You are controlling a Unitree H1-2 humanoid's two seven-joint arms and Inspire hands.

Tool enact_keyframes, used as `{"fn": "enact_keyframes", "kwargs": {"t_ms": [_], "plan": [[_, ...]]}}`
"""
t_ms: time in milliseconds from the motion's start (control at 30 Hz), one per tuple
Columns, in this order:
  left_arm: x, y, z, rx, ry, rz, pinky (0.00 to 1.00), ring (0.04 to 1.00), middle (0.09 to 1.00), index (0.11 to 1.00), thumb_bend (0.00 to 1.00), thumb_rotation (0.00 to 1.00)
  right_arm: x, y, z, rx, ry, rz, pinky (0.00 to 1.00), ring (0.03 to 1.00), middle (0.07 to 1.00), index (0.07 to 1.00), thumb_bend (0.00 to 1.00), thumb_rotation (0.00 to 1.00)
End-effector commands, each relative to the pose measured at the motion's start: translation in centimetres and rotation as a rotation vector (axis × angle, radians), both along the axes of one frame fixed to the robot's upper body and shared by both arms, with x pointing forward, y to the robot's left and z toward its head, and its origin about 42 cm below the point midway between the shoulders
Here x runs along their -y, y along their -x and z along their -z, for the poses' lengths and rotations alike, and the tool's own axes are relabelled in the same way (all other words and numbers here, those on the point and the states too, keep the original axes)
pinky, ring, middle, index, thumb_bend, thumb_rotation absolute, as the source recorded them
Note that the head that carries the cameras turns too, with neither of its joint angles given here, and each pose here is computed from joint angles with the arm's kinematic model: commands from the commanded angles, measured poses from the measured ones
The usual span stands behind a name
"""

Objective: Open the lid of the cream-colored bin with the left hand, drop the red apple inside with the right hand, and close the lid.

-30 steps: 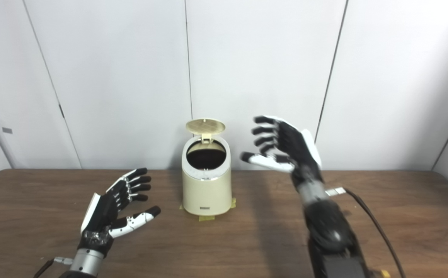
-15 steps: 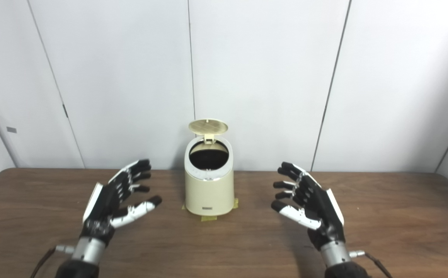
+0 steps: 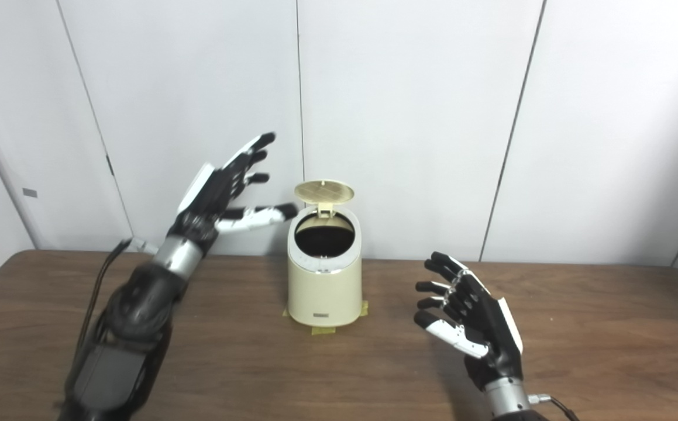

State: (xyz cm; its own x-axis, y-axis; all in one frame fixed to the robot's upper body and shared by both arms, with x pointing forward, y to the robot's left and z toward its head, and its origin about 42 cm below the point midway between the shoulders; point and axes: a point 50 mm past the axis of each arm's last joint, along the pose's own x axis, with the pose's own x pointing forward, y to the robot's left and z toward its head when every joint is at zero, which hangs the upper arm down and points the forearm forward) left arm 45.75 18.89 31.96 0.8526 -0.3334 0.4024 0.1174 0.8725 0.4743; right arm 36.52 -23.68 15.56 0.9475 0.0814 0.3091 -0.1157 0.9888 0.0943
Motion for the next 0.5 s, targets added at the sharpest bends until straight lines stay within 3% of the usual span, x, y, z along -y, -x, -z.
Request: {"fn": "enact_keyframes", "kwargs": {"t_ms": [0,233,400,467], "plan": [[1.4,-1.0,-3.8,0.09,-0.055,0.011,0.9,0.996,1.0,0.974,0.96,0.36,-0.1,-0.7,-2.7,0.116,0.015,0.008,0.52,0.664,0.792,0.794,0.86,0.27],[4.0,-2.9,-5.4,0.123,-0.279,-0.024,0.98,1.0,1.0,0.995,0.95,0.4,-0.3,-0.8,-2.8,0.123,0.017,0.013,0.51,0.652,0.792,0.797,0.85,0.26],[4.6,-3.7,-5.6,0.137,-0.432,-0.034,0.86,1.0,1.0,0.961,0.95,0.37,-0.5,-0.8,-2.9,0.11,0.009,0.02,0.5,0.637,0.782,0.789,0.87,0.27],[4.6,-4.0,-5.5,0.147,-0.471,-0.035,0.83,0.973,0.958,0.896,0.95,0.35,-0.6,-0.9,-2.9,0.109,0.013,0.019,0.5,0.634,0.781,0.787,0.87,0.28]]}}
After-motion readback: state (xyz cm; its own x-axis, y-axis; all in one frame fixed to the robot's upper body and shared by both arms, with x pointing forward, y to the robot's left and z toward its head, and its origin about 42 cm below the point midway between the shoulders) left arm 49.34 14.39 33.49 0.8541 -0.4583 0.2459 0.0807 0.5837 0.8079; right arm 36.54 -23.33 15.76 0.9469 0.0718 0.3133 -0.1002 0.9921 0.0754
